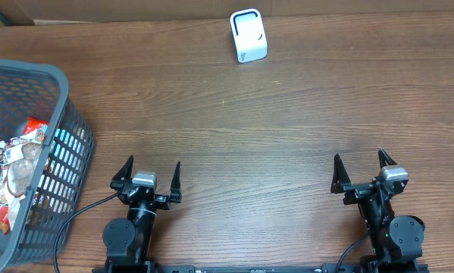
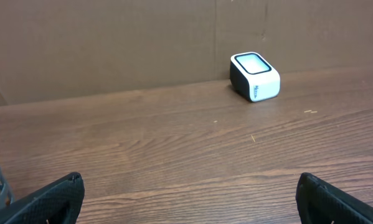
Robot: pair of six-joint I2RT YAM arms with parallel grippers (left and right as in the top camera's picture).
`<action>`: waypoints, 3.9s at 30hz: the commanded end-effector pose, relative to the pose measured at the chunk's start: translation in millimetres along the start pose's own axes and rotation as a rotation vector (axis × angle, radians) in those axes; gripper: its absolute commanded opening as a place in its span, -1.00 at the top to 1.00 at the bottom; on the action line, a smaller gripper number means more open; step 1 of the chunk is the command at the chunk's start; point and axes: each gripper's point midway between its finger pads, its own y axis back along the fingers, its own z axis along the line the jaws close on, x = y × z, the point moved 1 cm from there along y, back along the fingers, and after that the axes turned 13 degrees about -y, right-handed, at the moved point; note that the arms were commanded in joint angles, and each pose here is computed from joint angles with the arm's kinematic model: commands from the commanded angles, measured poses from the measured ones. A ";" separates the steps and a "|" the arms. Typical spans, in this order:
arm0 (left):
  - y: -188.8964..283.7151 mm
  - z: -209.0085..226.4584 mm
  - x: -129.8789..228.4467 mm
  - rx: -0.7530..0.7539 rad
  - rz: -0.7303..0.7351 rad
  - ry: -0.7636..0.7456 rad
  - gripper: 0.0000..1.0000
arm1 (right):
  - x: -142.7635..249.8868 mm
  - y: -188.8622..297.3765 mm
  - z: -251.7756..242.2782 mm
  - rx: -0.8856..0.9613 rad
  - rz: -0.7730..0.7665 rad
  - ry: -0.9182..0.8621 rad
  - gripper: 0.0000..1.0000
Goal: Scan the item barcode
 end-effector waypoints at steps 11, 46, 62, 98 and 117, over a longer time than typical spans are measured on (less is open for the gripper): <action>0.1 0.0 0.6 -0.004 -0.003 -0.004 -0.99 | 1.6 -0.1 0.4 -0.004 -0.005 -0.003 -1.00; -1.1 -1.9 4.9 0.005 0.017 0.128 -0.99 | 1.6 -0.1 0.4 -0.004 -0.005 -0.003 -1.00; -1.6 -3.0 6.3 0.012 0.024 0.133 -0.99 | 1.6 -0.1 0.4 -0.004 -0.005 -0.003 -1.00; 4.4 -24.9 -20.7 0.180 -0.032 0.334 -0.99 | 1.6 -0.1 0.4 -0.004 -0.005 -0.003 -1.00; -1.7 -3.7 -90.2 0.201 0.105 0.310 -0.99 | 1.7 -0.1 0.3 -0.004 -0.004 -0.003 -1.00</action>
